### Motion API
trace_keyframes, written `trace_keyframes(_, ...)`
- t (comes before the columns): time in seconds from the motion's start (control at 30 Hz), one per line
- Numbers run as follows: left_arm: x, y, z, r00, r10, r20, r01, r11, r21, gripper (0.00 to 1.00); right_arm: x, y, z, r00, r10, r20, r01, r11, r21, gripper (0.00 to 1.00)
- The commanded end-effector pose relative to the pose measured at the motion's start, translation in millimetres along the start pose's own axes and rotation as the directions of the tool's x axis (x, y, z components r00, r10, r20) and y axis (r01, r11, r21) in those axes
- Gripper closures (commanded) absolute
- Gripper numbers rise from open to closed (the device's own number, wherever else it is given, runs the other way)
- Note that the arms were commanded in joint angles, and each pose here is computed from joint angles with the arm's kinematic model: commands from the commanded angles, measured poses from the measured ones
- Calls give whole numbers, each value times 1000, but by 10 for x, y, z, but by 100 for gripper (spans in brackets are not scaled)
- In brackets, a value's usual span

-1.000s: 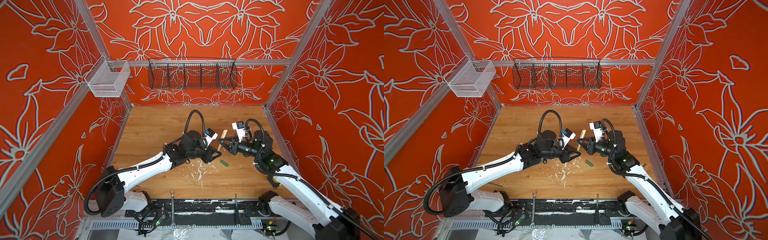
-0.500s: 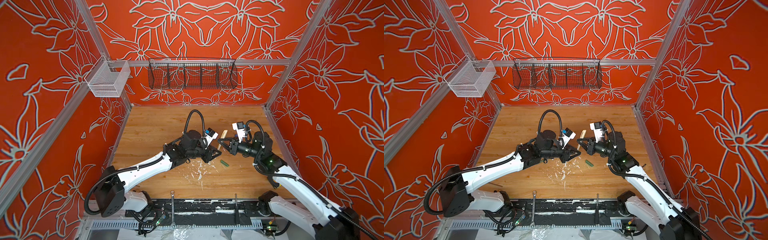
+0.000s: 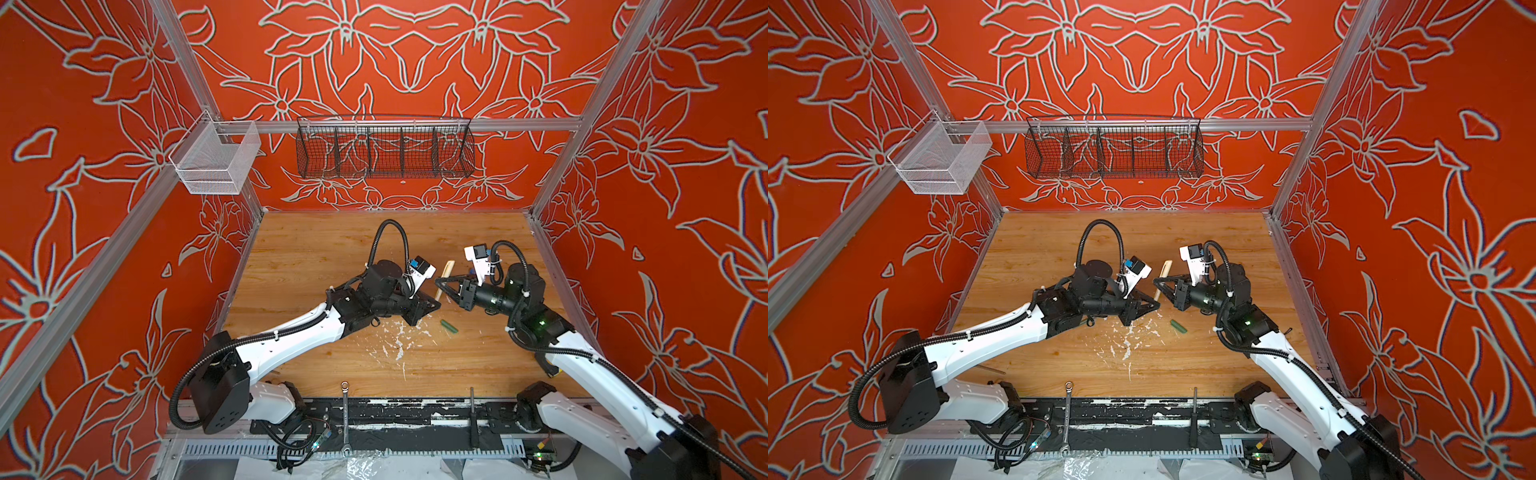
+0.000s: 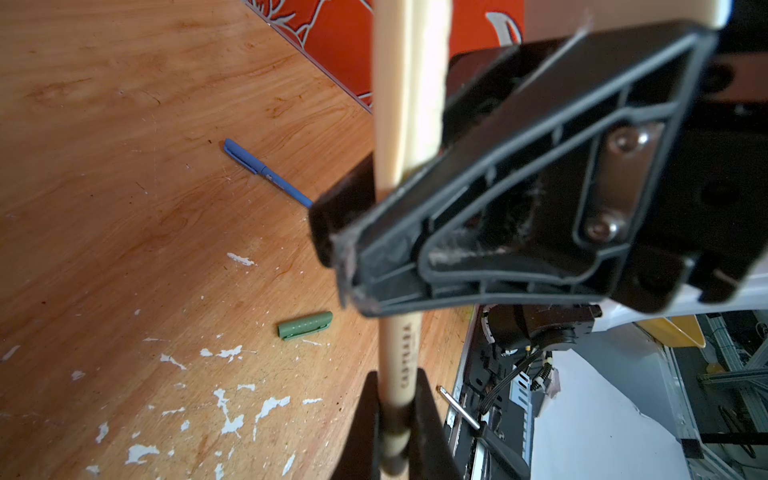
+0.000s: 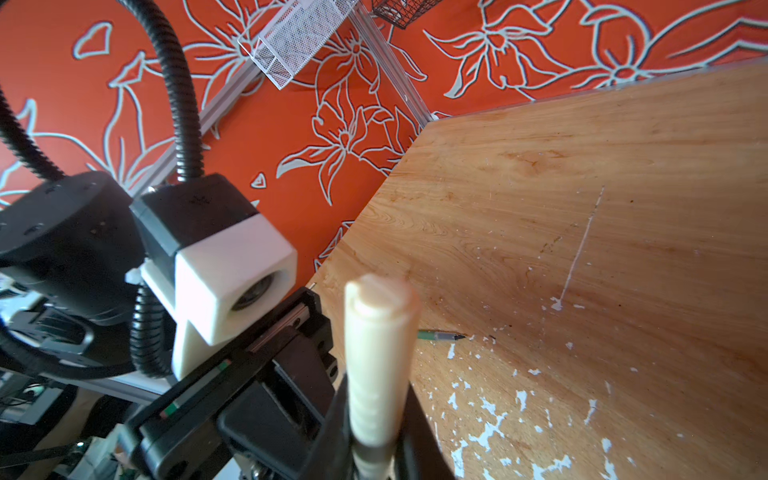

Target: Insert the pens into the pen caps

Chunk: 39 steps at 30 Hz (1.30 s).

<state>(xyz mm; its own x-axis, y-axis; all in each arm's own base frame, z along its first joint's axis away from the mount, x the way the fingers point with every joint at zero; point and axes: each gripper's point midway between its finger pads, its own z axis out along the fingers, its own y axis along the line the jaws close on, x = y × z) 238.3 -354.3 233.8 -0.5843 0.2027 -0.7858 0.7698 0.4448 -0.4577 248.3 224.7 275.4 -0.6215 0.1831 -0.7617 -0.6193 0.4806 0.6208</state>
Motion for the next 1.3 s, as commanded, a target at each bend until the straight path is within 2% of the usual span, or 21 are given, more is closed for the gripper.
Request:
trace_keyframes(0.0, -29, 36, -3, 1000, 10, -2, -10, 1000, -24, 100, -85, 16, -148, 999, -53, -5, 53, 996, 77, 62)
trace_keyframes(0.13, 52, 54, -17, 1000, 1, -18, -2, 1000, -29, 100, -215, -74, -301, 998, -56, 19, 52, 985, 164, 50)
trace_keyframes(0.2, 80, 57, -18, 1000, -6, -22, 5, 1000, -25, 100, -280, -95, -326, 998, -47, 31, 42, 986, 159, 48)
trace_keyframes(0.73, 152, 37, 30, 999, -27, -32, 27, 1000, 9, 100, -489, -105, -145, 998, -29, 61, 24, 996, 85, 45)
trace_keyframes(1.0, 166, 50, 46, 999, -27, -36, 27, 1000, 7, 100, -522, -123, -68, 997, -21, 69, 17, 998, 56, 48)
trace_keyframes(1.1, 187, 81, 67, 999, -27, -40, 27, 1000, -2, 100, -536, -109, -54, 997, -23, 72, 20, 999, 43, 57)
trace_keyframes(1.17, 195, 87, 83, 999, -29, -43, 29, 1000, -1, 100, -547, -110, -51, 997, -23, 77, 20, 999, 44, 57)
trace_keyframes(1.27, 193, 100, 104, 999, -30, -44, 30, 1000, -3, 100, -538, -92, -37, 997, -19, 70, 17, 1000, 26, 65)
